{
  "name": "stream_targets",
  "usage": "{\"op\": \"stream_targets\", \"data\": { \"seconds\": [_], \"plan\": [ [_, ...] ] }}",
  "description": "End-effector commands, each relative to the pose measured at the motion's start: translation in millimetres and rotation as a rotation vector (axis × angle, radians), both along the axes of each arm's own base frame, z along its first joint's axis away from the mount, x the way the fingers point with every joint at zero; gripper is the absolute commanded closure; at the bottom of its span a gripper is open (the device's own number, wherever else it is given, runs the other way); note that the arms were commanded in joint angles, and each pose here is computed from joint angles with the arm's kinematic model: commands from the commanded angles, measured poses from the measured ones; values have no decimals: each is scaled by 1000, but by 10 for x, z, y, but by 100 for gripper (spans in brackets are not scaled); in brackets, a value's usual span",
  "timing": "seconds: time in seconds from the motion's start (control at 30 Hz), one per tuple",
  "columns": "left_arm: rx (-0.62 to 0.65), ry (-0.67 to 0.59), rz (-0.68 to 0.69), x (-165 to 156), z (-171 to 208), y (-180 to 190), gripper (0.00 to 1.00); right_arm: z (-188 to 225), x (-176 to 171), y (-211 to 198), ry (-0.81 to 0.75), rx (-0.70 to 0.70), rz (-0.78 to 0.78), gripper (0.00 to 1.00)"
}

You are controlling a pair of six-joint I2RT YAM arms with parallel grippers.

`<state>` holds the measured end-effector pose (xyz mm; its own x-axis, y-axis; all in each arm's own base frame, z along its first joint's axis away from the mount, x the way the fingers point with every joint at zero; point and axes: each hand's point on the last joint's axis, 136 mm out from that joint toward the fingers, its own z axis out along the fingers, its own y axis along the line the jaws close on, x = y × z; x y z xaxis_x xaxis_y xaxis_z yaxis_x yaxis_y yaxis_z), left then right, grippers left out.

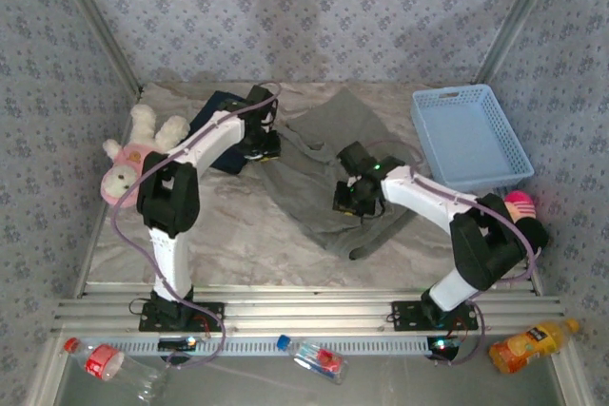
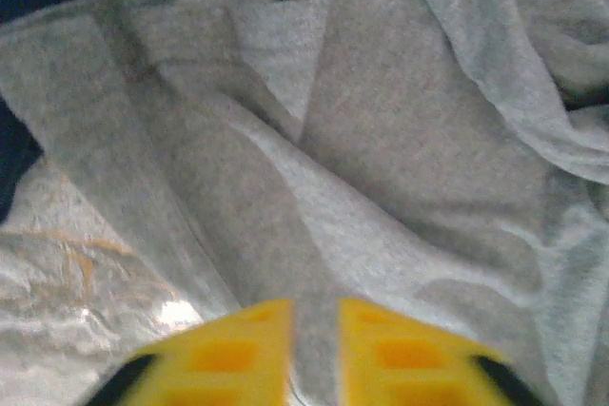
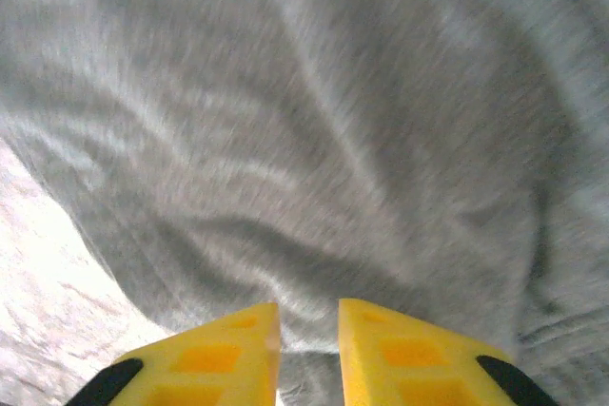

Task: Fold and stack the mixed laundry pile

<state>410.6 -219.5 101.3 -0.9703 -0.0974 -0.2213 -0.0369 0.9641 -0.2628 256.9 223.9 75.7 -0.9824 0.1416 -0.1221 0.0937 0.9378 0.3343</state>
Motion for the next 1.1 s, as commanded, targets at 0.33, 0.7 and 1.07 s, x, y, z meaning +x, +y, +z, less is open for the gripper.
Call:
{"op": "stream_targets", "data": {
  "seconds": [0.33,0.7,1.07],
  "plan": [
    [97,186,-75,-669,-1043,303,100,-785,-820,-607,158,-240,-137,84],
    [172,257,34,-2026,-1090,569,100,-613,-907,-1218,196,-284,-93,77],
    [178,14,-3,-1855,-187,265,69,138,-737,-1420,-3,-180,-162,49]
  ]
}}
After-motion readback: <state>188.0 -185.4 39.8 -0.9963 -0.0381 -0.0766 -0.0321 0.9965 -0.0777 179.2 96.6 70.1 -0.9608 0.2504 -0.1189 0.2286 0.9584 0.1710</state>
